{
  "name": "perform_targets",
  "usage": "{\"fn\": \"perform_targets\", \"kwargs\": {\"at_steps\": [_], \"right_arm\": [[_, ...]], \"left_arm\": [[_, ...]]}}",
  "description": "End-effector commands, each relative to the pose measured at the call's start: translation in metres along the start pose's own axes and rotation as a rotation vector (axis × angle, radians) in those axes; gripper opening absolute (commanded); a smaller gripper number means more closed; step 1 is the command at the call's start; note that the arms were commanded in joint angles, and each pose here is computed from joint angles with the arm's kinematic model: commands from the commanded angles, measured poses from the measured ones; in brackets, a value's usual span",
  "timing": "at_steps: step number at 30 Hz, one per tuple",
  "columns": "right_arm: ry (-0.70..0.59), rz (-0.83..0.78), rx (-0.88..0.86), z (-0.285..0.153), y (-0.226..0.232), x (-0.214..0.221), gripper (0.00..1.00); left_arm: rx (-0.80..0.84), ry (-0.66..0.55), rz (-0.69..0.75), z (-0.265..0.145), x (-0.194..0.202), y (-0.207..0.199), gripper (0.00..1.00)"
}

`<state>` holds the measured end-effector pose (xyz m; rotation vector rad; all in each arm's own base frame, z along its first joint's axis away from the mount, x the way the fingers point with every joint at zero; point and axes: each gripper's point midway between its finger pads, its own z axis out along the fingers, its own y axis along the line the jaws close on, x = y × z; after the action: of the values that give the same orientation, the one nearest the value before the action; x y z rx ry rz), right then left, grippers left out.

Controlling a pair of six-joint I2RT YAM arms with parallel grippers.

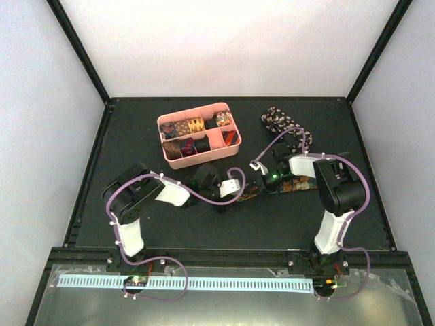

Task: Roll the ties
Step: Roll the tie at the center of the board.

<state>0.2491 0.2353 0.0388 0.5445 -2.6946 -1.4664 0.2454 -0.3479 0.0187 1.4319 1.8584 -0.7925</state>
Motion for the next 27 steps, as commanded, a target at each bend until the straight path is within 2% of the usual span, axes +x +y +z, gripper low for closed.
{"fn": "perform_targets", "kwargs": {"at_steps": [1,6,16,25,27], "right_arm": [[0.034,0.052,0.176,-0.004,-0.044,0.013,0.02],[0.04,0.066,0.235,-0.007,-0.056,0.015,0.02],[0.089,0.118,0.244,0.0,-0.069,0.019,0.02],[0.102,0.125,0.208,0.003,-0.065,0.022,0.02],[0.1,0.124,0.205,0.003,-0.064,0.022,0.02]], "left_arm": [[-0.046,-0.122,-0.04,-0.018,-0.002,0.003,0.81],[-0.084,-0.244,-0.018,-0.019,-0.02,0.011,0.86],[-0.105,-0.328,0.002,-0.006,-0.03,0.021,0.93],[-0.151,-0.296,0.09,0.011,-0.029,0.023,0.89],[-0.131,-0.29,0.092,0.014,-0.029,0.02,0.82]]}}
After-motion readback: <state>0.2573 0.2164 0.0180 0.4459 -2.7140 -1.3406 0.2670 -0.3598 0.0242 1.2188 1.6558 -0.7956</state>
